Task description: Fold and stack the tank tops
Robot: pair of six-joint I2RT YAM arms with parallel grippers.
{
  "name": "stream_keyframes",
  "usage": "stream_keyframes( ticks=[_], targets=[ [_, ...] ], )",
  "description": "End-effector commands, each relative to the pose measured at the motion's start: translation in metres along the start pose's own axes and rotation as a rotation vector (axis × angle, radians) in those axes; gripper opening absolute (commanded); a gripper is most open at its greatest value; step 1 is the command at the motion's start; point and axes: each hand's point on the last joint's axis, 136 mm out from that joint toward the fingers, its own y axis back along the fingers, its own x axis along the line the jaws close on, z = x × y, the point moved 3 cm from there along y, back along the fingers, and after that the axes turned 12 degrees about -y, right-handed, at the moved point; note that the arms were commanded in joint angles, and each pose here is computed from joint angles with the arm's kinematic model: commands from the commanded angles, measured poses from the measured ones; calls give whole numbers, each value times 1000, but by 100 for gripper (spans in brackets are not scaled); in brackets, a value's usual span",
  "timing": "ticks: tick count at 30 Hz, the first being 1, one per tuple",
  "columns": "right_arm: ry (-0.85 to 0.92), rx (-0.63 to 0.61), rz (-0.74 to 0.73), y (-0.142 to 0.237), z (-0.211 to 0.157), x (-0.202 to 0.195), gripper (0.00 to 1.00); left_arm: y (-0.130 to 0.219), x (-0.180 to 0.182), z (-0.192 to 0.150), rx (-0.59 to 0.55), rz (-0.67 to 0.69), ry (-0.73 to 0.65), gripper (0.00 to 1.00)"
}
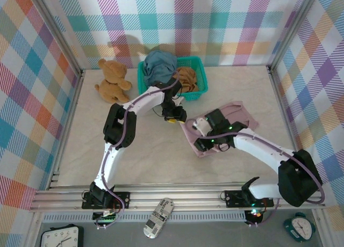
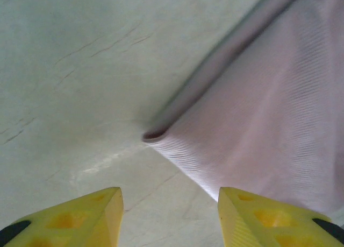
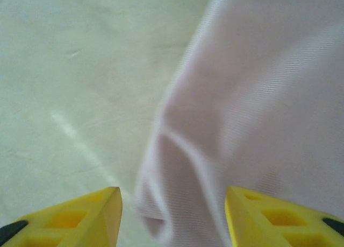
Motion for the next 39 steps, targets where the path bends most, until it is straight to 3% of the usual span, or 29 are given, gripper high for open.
stream_keyframes(
  ticks=[1,5,14,17,21,25,28,39],
  targets=[
    [146,16,2,-18,-1,19,55,-7,-1,3,-15,-55,27,49],
    [256,64,-24,-35,-8,29,55,-18,-1,9,-21,-91,45,47],
    [310,189,-105,-54,-33,16,55,-41,0,8,26,-105,47,41],
    [335,251,-122,-59,-44,13,51,-45,-5,12,29,-120,40,34],
    [339,312,-151,-60,-56,7,40,-47,-2,9,45,-97,32,18],
    [318,307,-147,-54,-54,10,21,-36,1,8,43,-57,14,3],
    [301,268,-120,-46,-44,19,11,-21,3,4,34,-19,4,0],
    [377,233,-10,-50,-36,90,9,41,22,-36,-3,147,36,0]
  ],
)
